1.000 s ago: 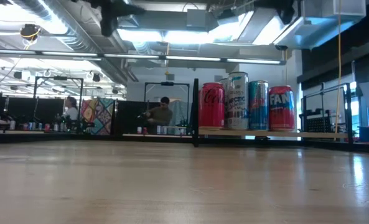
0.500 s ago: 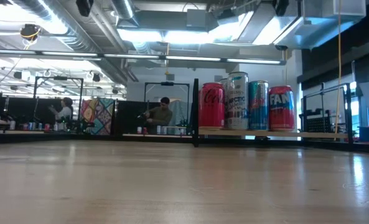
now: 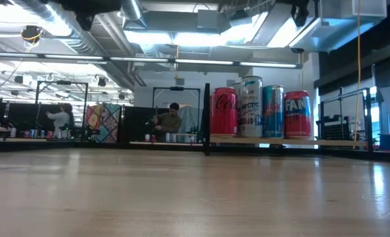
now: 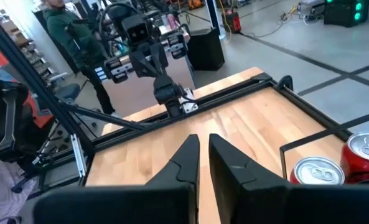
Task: Place canned beverage on shelf
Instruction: Return to Home Position
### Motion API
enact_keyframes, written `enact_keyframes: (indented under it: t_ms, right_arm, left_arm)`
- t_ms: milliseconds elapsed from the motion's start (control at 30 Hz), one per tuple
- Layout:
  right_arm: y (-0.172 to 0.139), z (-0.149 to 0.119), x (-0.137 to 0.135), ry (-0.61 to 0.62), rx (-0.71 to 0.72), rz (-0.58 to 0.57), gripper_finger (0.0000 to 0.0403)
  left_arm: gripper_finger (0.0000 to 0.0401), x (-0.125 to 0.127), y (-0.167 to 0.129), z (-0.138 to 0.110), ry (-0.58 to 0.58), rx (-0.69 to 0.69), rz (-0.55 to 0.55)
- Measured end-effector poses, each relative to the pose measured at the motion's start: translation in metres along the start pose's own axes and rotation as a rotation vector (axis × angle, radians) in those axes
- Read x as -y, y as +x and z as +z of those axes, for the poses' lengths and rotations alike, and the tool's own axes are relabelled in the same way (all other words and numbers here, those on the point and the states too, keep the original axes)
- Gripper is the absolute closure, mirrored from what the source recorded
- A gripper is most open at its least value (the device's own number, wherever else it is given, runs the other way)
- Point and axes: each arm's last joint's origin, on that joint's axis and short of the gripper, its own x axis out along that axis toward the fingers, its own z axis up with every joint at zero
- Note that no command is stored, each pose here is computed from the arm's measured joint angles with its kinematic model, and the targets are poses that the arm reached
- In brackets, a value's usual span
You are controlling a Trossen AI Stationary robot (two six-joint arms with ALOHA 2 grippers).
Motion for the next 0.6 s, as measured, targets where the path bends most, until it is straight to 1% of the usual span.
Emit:
enact_keyframes:
  t_ms: [100,200,267,400,533,600]
  right_arm:
    - [-0.001,-0.014,0.004,-0.011,0.023,0.007,0.0377]
    - [-0.001,-0.034,0.009,-0.010,0.032,0.030,0.0377]
    - [-0.002,-0.047,0.013,-0.001,0.057,0.030,0.0377]
    - [-0.008,-0.073,0.021,0.030,0.112,0.019,0.0377]
    - [-0.014,-0.100,0.028,0.068,0.122,0.024,0.0377]
    - [-0.016,-0.112,0.031,0.097,0.103,0.034,0.0377]
  left_arm:
    - [0.0381,-0.001,-0.003,-0.017,-0.014,0.034,-0.013]
    - [0.0381,-0.002,-0.007,-0.029,-0.030,0.120,-0.035]
    - [0.0381,-0.003,-0.013,-0.035,-0.016,0.164,-0.069]
    - [0.0381,-0.004,-0.020,-0.049,-0.008,0.181,-0.128]
    - [0.0381,-0.007,-0.025,-0.057,-0.032,0.199,-0.133]
    - [0.0381,-0.008,-0.027,-0.058,-0.032,0.197,-0.130]
